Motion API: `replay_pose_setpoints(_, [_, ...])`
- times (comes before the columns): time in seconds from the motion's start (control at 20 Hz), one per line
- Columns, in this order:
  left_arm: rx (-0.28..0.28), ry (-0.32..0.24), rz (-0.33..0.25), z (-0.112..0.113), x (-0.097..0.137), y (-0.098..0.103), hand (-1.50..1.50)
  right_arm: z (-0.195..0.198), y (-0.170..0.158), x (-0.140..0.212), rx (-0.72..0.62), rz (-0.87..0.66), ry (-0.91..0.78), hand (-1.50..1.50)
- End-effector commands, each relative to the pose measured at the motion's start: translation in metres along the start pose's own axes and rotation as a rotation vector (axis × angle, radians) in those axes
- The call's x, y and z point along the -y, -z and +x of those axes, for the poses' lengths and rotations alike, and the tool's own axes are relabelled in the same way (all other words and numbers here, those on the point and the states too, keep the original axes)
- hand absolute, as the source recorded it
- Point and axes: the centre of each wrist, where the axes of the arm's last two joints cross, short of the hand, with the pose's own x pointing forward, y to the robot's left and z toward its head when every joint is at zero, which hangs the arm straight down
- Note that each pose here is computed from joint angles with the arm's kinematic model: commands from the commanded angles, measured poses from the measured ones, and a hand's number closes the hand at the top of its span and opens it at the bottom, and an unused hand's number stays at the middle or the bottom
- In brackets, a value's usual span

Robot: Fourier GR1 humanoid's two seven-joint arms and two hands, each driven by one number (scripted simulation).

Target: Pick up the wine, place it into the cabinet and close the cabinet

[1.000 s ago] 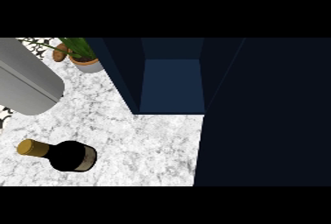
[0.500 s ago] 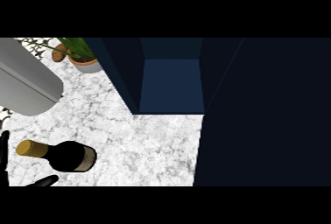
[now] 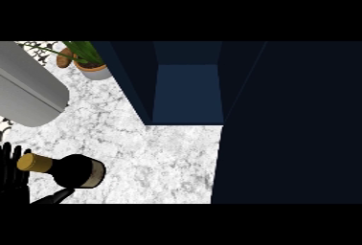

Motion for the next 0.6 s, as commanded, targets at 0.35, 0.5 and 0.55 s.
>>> replay_pose_setpoints(0.35, [-0.055, -0.028, -0.022, -0.074, -0.035, -0.022, -1.5, 0.013, -0.005, -0.014, 0.035, 0.05, 0.013, -1.5])
replay_pose_setpoints(0.5, [-0.064, -0.028, -0.042, -0.084, -0.023, -0.003, -1.5, 0.023, -0.008, 0.001, 0.033, 0.021, -0.008, -1.5])
replay_pose_setpoints(0.55, [-0.057, -0.039, -0.025, -0.108, -0.015, -0.024, -1.5, 0.021, -0.02, 0.0, 0.049, 0.038, 0.015, -1.5])
